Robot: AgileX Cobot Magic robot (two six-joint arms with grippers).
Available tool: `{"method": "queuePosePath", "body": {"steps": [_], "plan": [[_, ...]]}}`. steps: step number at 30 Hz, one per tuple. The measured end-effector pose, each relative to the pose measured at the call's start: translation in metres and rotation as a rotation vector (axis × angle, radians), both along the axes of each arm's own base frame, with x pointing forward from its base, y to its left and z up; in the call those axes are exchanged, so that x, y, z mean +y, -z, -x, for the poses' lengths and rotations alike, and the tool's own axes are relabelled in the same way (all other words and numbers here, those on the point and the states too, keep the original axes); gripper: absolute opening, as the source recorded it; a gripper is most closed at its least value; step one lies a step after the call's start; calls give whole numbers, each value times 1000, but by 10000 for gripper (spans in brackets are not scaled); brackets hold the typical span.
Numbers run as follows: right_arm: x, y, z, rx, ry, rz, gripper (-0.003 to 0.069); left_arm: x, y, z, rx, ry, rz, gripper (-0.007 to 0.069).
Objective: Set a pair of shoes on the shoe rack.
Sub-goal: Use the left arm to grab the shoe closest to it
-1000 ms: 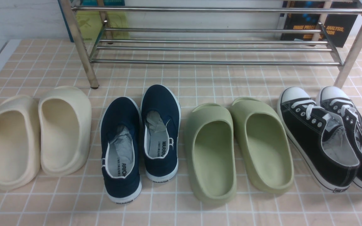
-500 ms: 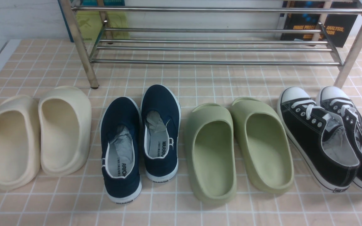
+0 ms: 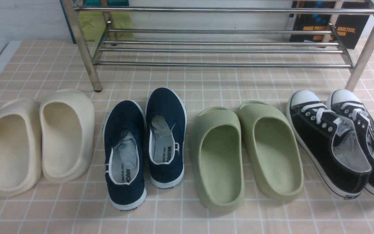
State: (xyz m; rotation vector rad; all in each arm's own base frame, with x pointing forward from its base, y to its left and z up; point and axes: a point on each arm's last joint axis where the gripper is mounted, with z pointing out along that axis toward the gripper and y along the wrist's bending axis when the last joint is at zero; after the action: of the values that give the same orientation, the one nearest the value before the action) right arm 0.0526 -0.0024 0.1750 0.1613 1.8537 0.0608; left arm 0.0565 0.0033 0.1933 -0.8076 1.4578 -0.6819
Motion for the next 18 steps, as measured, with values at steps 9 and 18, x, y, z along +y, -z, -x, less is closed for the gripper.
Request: {"method": "queuePosePath", "body": {"steps": [9, 18], "plan": [[0, 0, 0, 0, 0, 0, 237, 0, -54, 12, -25, -8, -183, 206], [0, 0, 0, 0, 0, 0, 237, 9, -136, -12, 686, 198, -718, 2]]}}
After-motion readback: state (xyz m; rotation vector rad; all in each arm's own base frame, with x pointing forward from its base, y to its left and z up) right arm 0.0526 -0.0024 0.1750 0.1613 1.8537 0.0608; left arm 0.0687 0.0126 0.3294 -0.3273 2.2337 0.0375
